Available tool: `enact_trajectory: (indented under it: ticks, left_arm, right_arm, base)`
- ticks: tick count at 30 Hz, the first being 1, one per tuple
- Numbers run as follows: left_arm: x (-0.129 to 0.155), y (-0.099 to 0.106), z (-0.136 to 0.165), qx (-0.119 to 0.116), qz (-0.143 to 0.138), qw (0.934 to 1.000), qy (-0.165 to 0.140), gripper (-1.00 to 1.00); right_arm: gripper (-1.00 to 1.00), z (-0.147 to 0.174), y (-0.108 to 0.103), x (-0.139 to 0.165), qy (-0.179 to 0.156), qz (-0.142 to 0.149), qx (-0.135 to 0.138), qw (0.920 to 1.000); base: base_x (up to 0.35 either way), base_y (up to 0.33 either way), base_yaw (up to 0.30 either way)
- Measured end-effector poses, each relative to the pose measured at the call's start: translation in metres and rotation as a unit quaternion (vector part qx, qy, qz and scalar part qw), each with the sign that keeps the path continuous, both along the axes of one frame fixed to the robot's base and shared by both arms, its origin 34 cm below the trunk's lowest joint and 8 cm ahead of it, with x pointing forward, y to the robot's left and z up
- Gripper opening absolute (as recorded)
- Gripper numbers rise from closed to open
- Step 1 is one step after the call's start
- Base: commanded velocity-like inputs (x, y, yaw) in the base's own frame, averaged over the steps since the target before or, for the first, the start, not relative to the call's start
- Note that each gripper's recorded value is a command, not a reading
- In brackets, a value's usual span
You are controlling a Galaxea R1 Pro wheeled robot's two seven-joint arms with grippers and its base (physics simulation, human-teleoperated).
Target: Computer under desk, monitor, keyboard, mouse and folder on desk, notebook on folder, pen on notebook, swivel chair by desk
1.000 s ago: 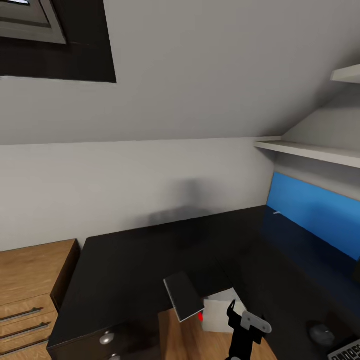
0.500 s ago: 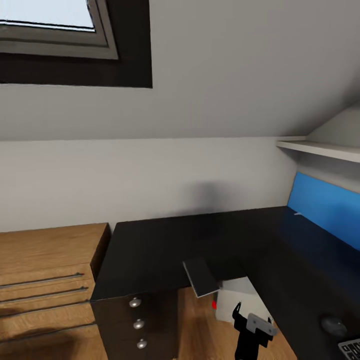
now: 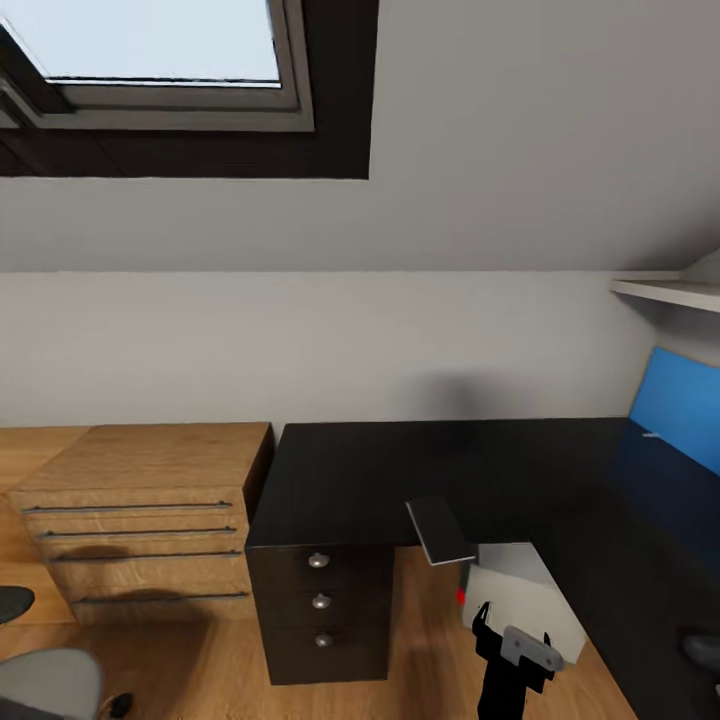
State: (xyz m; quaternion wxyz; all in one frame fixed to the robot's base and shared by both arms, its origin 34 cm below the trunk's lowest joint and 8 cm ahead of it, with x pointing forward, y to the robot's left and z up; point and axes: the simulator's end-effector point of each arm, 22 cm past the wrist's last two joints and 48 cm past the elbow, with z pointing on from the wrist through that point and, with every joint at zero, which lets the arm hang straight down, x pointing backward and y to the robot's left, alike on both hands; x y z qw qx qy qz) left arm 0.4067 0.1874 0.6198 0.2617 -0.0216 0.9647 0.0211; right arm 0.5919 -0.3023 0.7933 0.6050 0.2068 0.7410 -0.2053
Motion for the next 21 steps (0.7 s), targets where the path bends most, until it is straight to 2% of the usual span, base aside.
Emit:
enact_trajectory:
  ticks: [4,7,9,21]
  left_arm:
    - [-0.001,0.0,-0.001,0.0,0.001,1.0,0.001,1.0]
    - [-0.002,0.0,-0.001,0.0,0.001,1.0,0.002,1.0]
    - [-0.002,0.001,-0.002,0.0,0.001,1.0,0.003,1.0]
    - [-0.005,0.001,-0.004,0.001,0.001,1.0,0.008,1.0]
  right_arm:
    - [1.0,-0.004,0.001,-0.003,0.004,0.001,-0.001,1.0]
    - [1.0,0.003,0.0,-0.006,-0.024,-0.001,0.002,0.9997]
    - [1.0,0.002,-0.001,-0.01,-0.03,-0.002,0.002,0.9995]
    - [1.0,-0.002,-0.001,-0.015,-0.031,-0.001,0.001,0.9995]
  base:
    - [-0.009,0.0,0.28]
    - [-0.003,0.0,0.276]
    - [-0.001,0.0,0.272]
    - [0.0,0.0,0.27]
